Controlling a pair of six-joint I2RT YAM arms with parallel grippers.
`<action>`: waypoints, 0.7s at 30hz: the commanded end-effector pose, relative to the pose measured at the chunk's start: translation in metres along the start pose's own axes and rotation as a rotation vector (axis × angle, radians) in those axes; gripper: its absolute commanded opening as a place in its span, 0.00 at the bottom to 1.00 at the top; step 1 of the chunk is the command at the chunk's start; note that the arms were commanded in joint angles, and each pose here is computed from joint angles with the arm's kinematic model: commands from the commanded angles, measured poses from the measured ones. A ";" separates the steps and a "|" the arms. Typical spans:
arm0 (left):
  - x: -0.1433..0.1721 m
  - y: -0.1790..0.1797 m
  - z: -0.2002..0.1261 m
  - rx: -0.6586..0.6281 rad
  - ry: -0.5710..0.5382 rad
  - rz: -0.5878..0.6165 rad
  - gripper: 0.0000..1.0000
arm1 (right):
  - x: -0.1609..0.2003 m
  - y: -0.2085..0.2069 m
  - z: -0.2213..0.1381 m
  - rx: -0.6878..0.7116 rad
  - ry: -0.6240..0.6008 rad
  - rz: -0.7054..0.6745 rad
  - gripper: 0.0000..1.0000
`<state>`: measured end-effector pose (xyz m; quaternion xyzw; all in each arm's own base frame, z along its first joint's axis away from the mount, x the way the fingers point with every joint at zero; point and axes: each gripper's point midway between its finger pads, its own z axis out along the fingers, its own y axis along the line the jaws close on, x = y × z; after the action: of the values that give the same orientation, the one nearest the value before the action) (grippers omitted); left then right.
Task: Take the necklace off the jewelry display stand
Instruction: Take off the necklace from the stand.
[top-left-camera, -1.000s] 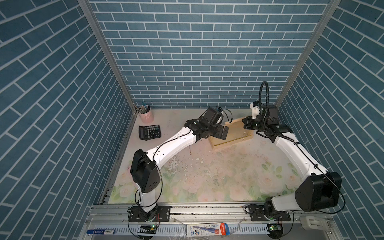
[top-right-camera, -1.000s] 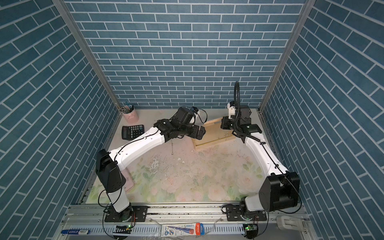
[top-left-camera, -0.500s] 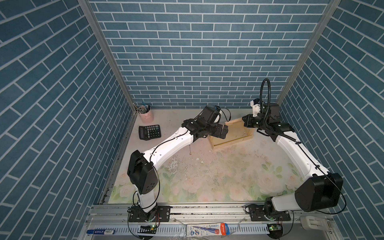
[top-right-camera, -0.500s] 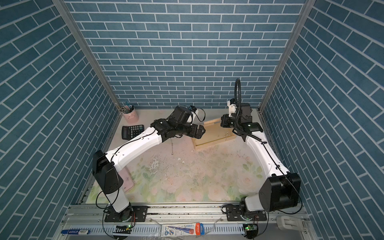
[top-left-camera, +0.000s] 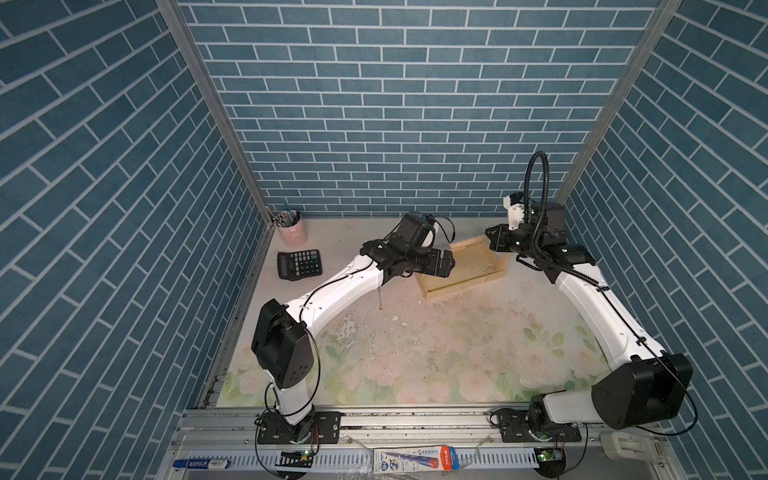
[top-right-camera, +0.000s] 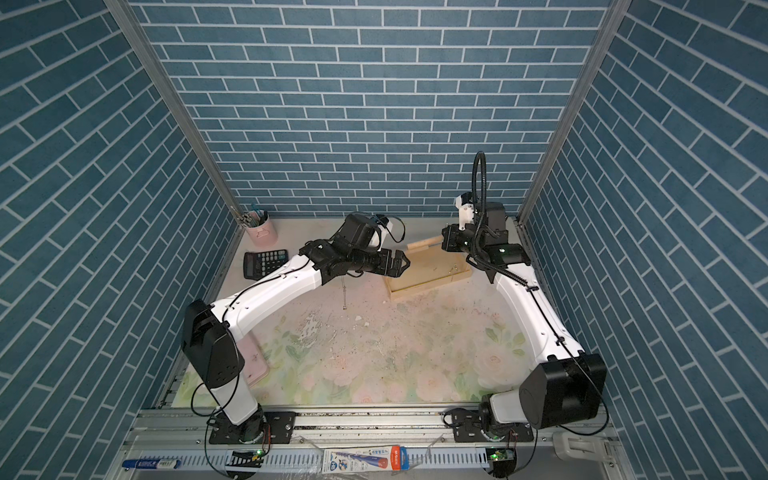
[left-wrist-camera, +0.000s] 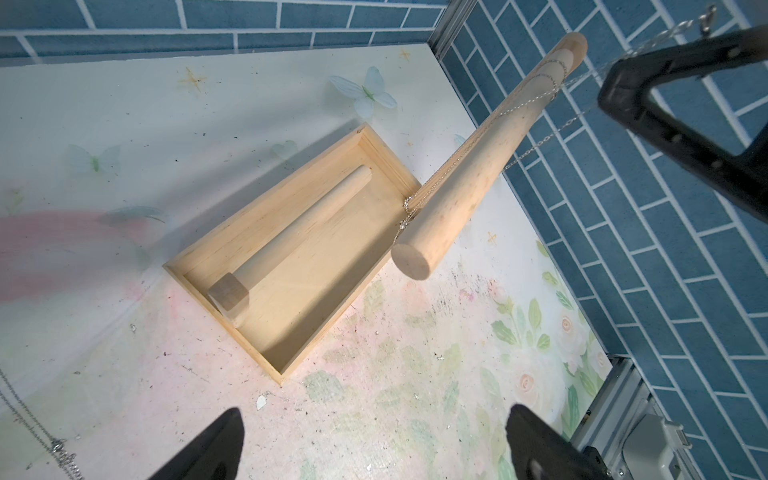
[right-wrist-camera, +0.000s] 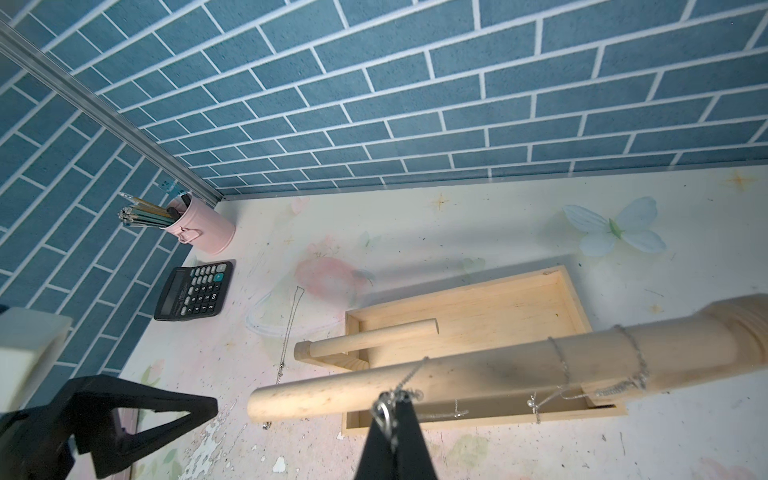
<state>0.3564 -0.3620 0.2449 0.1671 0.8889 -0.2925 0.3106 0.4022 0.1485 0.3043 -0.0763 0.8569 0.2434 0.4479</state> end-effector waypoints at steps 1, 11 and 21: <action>-0.006 0.000 -0.012 0.024 -0.031 -0.035 1.00 | -0.012 0.014 -0.015 -0.028 -0.023 -0.008 0.00; -0.006 0.013 -0.019 -0.025 -0.043 -0.062 0.99 | -0.018 0.033 -0.018 -0.056 -0.026 -0.028 0.00; -0.003 0.031 -0.024 -0.069 -0.050 -0.118 0.99 | -0.023 0.061 -0.013 -0.086 -0.024 -0.068 0.00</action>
<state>0.3592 -0.3368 0.2477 0.1185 0.8947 -0.2933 0.3152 0.3855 0.1874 0.3415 -0.1201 0.8388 0.2657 0.4597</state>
